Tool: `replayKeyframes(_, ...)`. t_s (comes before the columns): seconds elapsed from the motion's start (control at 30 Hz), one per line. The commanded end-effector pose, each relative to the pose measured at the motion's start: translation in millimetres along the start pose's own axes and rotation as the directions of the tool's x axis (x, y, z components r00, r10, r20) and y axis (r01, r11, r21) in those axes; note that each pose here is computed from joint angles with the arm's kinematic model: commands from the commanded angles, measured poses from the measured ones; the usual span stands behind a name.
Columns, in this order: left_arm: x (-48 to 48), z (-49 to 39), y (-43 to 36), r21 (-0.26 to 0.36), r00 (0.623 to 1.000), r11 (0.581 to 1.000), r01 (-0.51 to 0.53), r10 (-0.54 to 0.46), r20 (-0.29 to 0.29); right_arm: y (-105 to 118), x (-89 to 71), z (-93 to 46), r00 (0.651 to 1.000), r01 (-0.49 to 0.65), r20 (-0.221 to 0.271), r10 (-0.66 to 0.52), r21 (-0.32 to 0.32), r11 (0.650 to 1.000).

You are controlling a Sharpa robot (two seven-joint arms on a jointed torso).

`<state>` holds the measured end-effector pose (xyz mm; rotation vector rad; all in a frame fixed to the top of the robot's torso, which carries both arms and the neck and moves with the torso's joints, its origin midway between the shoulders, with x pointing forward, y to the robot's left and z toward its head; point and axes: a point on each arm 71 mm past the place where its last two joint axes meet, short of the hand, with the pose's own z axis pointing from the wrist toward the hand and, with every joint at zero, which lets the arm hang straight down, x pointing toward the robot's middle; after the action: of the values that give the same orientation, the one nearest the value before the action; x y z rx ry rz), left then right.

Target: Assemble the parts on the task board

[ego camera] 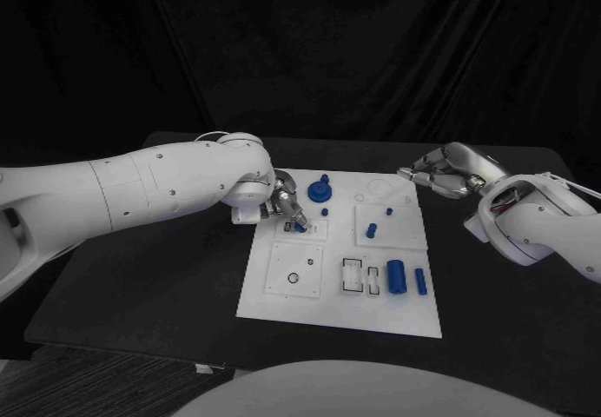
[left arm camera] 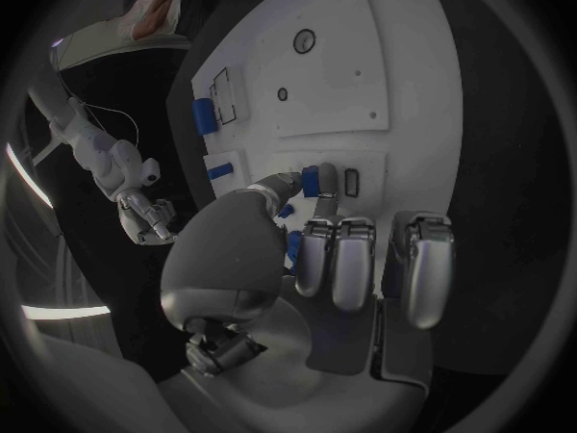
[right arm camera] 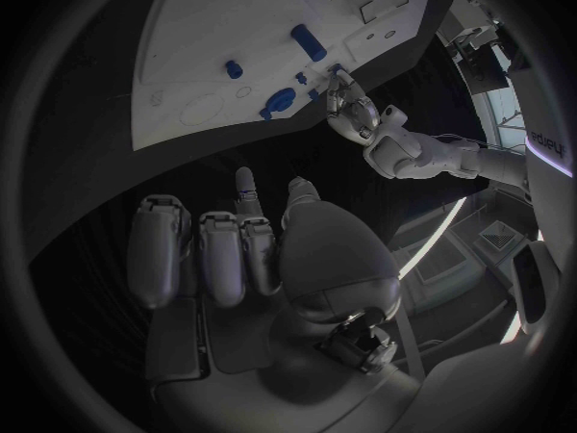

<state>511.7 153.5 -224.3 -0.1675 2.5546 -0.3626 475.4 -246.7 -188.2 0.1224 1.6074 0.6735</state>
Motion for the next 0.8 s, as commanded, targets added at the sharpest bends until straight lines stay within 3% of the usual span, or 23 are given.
replayKeyframes(0.03, 0.5, 0.9, 0.4, 0.01, 1.0, 1.0, 0.015, -0.015, 0.01, -1.9, 0.7, -0.6, 1.0, 0.001, -0.002, -0.001, 0.016, 1.0)
replayKeyframes(0.8, 0.2, 2.4, -3.3, 0.012, 1.0, 1.0, 0.013, -0.013, 0.012, -2.4, 1.6, -0.3, 1.0, 0.002, -0.007, -0.001, 0.02, 1.0)
